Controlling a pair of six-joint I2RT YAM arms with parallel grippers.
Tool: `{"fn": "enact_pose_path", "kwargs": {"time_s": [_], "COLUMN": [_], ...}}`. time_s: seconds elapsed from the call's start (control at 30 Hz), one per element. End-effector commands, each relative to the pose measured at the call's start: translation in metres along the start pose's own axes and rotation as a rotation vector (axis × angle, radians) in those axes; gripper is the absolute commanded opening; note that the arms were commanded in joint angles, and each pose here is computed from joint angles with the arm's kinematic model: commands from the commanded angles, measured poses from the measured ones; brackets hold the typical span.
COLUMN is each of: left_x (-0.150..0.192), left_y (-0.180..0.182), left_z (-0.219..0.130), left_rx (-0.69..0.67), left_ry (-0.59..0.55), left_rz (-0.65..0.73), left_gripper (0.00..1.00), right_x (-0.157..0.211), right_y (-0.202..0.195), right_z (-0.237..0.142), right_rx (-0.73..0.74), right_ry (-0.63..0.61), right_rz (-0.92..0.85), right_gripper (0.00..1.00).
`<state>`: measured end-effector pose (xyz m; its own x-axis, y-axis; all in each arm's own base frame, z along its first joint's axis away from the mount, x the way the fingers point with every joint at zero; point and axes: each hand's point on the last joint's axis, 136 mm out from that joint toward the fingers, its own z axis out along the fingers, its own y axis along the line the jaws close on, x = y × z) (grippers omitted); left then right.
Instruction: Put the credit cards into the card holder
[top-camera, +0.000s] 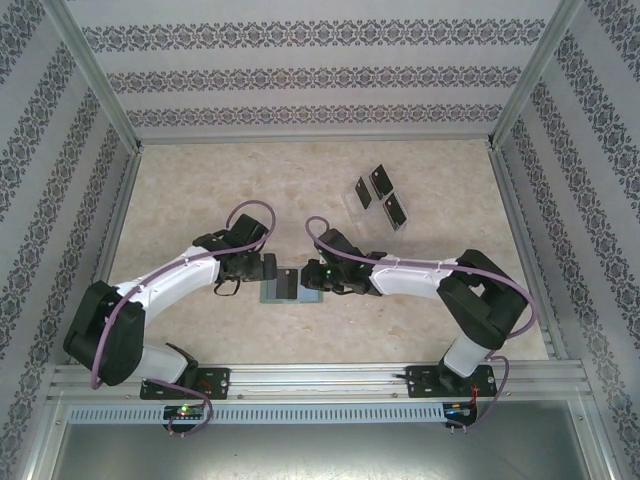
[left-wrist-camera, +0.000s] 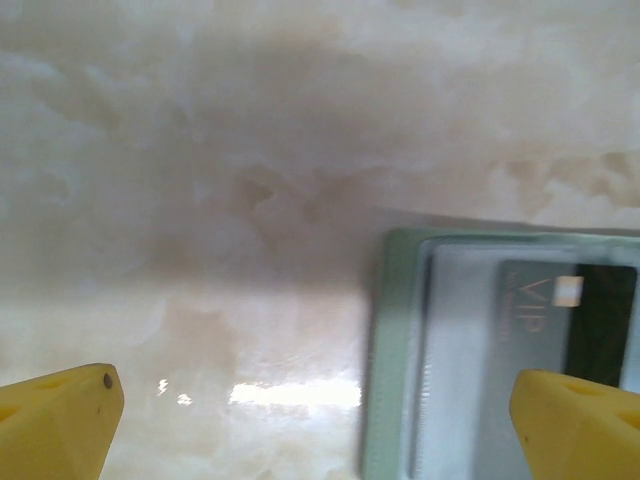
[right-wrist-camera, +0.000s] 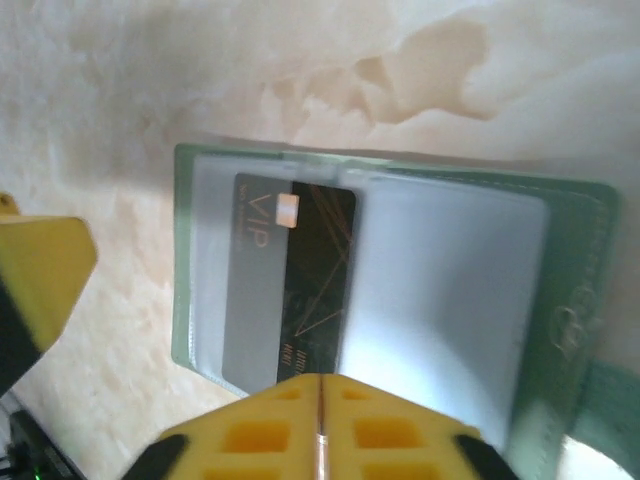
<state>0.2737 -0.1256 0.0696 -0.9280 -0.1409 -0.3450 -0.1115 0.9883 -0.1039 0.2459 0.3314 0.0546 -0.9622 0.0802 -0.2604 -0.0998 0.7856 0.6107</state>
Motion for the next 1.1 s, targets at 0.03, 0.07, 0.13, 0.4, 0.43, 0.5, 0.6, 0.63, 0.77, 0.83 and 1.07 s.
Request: {"fn": "enact_pose_path", "kwargs": {"time_s": [0.03, 0.07, 0.13, 0.4, 0.43, 0.5, 0.6, 0.63, 0.77, 0.83, 1.07], "left_x": [-0.005, -0.004, -0.002, 0.015, 0.017, 0.020, 0.027, 0.029, 0.035, 0.036, 0.035], "left_y": [-0.028, -0.034, -0.043, -0.067, -0.068, -0.073, -0.075, -0.075, -0.073, -0.069, -0.051], "left_z": [-0.003, -0.002, 0.001, 0.020, 0.021, 0.024, 0.030, 0.032, 0.042, 0.045, 0.045], "left_rx": [0.052, 0.058, 0.059, 0.036, 0.035, 0.037, 0.030, 0.027, 0.001, -0.022, -0.112], "left_ry": [0.002, 0.003, 0.010, 0.046, 0.049, 0.051, 0.065, 0.067, 0.086, 0.087, 0.075], "left_rz": [0.052, 0.063, 0.078, 0.132, 0.135, 0.143, 0.152, 0.155, 0.161, 0.164, 0.182], "left_gripper": [1.00, 1.00, 1.00, 1.00, 1.00, 1.00, 1.00, 1.00, 1.00, 1.00, 1.00], "right_x": [0.003, 0.004, 0.006, 0.012, 0.012, 0.014, 0.016, 0.016, 0.019, 0.020, 0.023], "right_y": [-0.019, -0.021, -0.023, -0.031, -0.031, -0.034, -0.036, -0.037, -0.041, -0.043, -0.051], "right_z": [-0.009, -0.008, -0.007, 0.005, 0.005, 0.007, 0.010, 0.010, 0.013, 0.014, 0.016], "right_rx": [0.098, 0.100, 0.096, 0.078, 0.076, 0.076, 0.077, 0.077, 0.081, 0.085, 0.111], "right_ry": [-0.013, -0.010, -0.011, -0.009, -0.010, -0.009, -0.003, -0.004, -0.001, 0.002, 0.010], "right_rz": [-0.032, -0.030, -0.025, 0.006, 0.006, 0.012, 0.019, 0.020, 0.033, 0.038, 0.055], "right_gripper": [0.04, 0.01, 0.00, 0.00, 0.00, 0.00, 0.00, 0.00, 0.00, 0.00, 0.00]}}
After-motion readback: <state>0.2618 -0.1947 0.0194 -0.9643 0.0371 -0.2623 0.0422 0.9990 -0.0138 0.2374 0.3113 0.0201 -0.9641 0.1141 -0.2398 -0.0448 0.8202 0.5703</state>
